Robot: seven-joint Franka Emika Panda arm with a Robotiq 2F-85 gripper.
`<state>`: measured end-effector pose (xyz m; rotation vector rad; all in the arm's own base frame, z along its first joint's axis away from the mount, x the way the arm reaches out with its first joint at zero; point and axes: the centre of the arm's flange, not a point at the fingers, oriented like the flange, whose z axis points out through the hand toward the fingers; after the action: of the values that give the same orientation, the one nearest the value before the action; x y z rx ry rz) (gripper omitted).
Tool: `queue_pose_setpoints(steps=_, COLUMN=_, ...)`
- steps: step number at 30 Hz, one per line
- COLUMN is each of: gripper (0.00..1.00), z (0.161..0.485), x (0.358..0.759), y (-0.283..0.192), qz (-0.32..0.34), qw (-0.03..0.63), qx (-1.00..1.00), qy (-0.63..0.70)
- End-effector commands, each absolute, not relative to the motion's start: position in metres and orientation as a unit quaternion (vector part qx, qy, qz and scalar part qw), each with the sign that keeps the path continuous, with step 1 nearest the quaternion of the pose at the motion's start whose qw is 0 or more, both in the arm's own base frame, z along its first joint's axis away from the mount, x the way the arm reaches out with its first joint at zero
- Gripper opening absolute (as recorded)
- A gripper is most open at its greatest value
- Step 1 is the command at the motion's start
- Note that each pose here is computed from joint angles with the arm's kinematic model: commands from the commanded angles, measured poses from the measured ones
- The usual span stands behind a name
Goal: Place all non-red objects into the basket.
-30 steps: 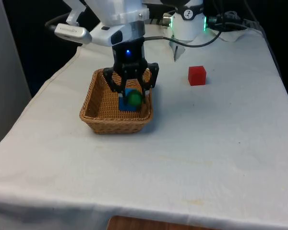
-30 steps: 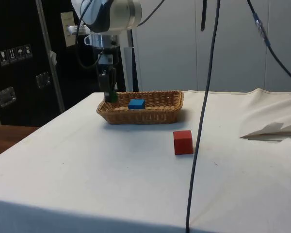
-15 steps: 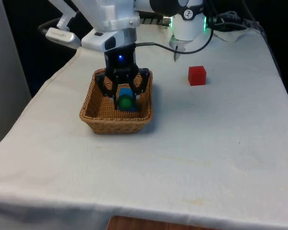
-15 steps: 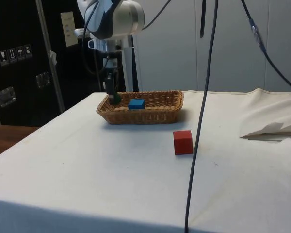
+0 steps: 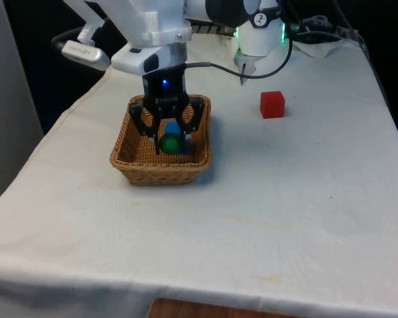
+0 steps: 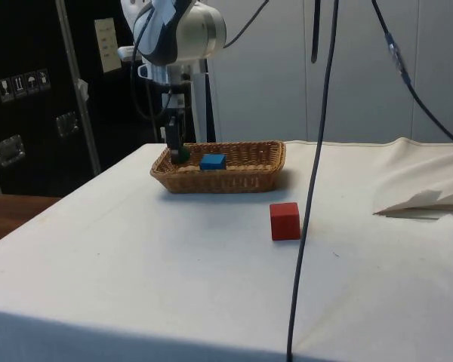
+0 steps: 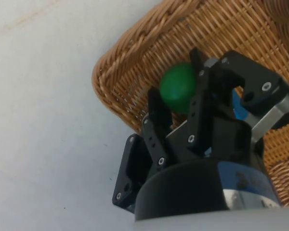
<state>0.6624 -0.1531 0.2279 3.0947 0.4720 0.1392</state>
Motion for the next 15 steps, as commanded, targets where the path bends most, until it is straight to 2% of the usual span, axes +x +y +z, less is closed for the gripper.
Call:
queue_pose_setpoints(steps=1, gripper=0.00, z=0.2275, x=0.6629, y=-0.1535, qz=0.046, qw=0.006, qx=0.988, qy=0.150)
queue_pose_setpoints(steps=2, gripper=0.06, z=0.2275, x=0.6629, y=-0.1535, qz=0.046, qw=0.006, qx=0.988, qy=0.150)
queue_pose_setpoints(steps=6, gripper=0.44, z=0.2278, x=0.6631, y=-0.1533, qz=0.046, qw=0.006, qx=0.988, qy=0.149)
queue_pose_setpoints(steps=7, gripper=0.64, z=0.2279, x=0.6624, y=-0.1531, qz=0.044, qw=0.004, qx=0.988, qy=0.150)
queue_pose_setpoints(steps=8, gripper=0.64, z=0.2272, x=0.6630, y=-0.1534, qz=0.046, qw=0.006, qx=0.988, qy=0.149)
queue_pose_setpoints(steps=11, gripper=0.94, z=0.2272, x=0.6630, y=-0.1534, qz=0.046, qw=0.006, qx=0.988, qy=0.149)
queue_pose_setpoints(steps=12, gripper=0.99, z=0.2272, x=0.6630, y=-0.1534, qz=0.046, qw=0.006, qx=0.988, qy=0.149)
queue_pose_setpoints(steps=15, gripper=1.00, z=0.2272, x=0.6630, y=-0.1534, qz=0.046, qw=0.006, qx=0.988, qy=0.149)
